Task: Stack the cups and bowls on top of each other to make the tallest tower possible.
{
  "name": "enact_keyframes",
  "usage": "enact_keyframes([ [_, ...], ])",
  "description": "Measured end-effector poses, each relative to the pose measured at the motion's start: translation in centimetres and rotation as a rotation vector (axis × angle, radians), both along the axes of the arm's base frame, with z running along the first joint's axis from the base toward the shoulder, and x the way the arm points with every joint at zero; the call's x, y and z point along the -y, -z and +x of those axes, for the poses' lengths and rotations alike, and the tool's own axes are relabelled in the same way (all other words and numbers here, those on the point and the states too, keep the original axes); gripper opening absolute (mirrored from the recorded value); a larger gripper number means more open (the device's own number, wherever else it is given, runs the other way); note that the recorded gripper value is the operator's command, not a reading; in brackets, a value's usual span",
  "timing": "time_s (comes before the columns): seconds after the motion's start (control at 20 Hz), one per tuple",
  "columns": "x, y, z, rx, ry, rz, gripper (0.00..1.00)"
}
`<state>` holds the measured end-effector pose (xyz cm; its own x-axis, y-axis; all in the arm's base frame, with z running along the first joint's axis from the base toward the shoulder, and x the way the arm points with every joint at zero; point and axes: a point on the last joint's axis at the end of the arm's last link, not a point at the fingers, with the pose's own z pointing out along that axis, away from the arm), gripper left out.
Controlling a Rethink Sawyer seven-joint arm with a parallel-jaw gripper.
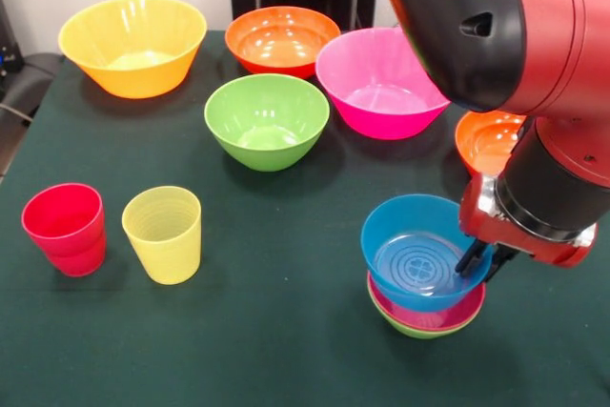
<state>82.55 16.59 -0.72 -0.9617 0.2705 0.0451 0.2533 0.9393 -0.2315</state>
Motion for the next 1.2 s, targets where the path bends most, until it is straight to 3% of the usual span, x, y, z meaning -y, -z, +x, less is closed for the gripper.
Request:
enact_keyframes([
  [1.2, -0.7, 0.3, 1.3, 0.079, 0.015, -0.022, 0.00],
])
